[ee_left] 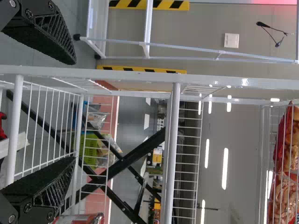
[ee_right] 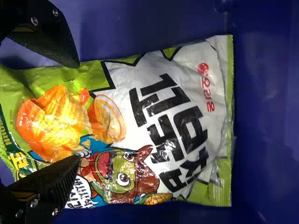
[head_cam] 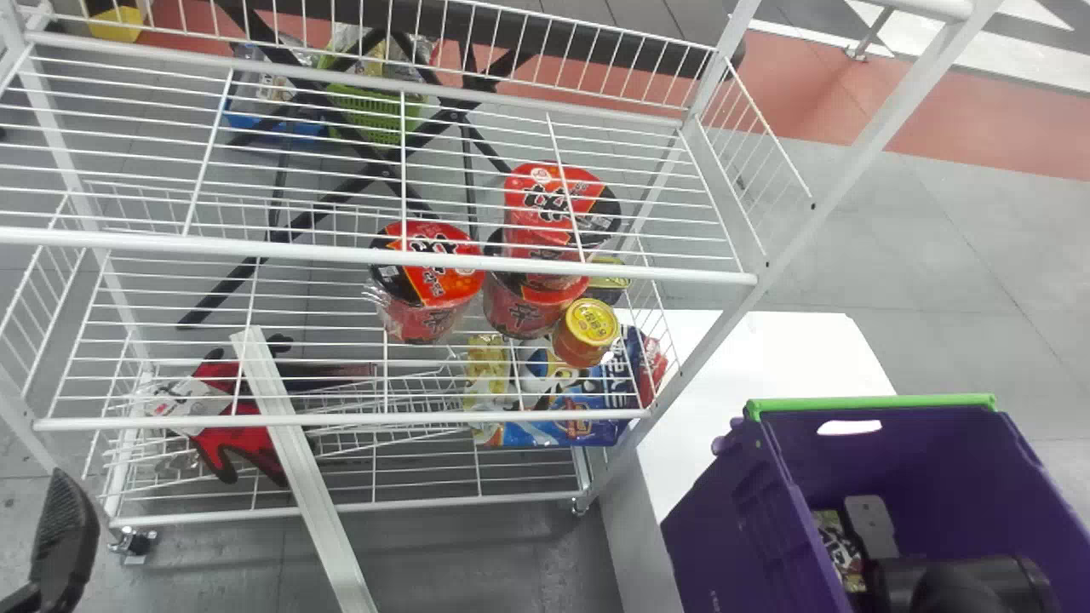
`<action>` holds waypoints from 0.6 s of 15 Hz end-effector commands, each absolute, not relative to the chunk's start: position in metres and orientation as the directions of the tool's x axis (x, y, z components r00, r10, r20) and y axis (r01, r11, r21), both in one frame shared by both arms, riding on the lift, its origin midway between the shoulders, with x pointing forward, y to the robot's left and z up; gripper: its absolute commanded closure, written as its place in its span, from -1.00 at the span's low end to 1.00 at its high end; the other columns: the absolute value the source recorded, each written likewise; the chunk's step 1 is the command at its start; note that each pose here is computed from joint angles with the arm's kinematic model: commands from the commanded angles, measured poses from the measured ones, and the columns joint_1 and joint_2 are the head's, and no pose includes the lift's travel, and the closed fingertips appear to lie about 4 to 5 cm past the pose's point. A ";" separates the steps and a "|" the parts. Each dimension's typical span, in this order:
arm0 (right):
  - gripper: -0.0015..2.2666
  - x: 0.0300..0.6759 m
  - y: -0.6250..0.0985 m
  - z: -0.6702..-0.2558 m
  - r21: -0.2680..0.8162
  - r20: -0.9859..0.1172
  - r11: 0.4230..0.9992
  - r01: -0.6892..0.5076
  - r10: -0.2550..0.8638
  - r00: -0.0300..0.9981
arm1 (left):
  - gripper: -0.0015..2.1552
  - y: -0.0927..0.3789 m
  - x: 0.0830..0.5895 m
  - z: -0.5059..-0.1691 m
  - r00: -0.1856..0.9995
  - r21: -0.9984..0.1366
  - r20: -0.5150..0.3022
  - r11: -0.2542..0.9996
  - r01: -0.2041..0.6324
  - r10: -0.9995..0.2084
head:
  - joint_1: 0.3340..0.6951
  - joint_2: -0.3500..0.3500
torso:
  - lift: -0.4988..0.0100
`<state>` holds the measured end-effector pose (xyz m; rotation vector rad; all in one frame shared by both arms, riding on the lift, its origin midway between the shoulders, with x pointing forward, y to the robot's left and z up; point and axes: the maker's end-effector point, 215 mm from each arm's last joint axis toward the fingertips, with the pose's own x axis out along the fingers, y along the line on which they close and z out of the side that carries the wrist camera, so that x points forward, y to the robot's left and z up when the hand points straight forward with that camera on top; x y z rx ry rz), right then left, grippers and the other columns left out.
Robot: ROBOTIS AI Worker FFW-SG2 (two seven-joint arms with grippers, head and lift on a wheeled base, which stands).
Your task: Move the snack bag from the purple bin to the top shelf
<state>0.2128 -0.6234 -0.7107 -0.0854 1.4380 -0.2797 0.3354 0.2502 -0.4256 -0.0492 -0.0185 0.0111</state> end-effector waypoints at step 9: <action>0.02 0.208 -0.629 -0.711 -0.244 -0.959 0.953 0.178 -0.265 0.103 | -0.92 0.252 0.340 -0.432 1.000 -0.050 0.012 0.999 -0.007 0.008 | 1.00 -1.00 | -0.82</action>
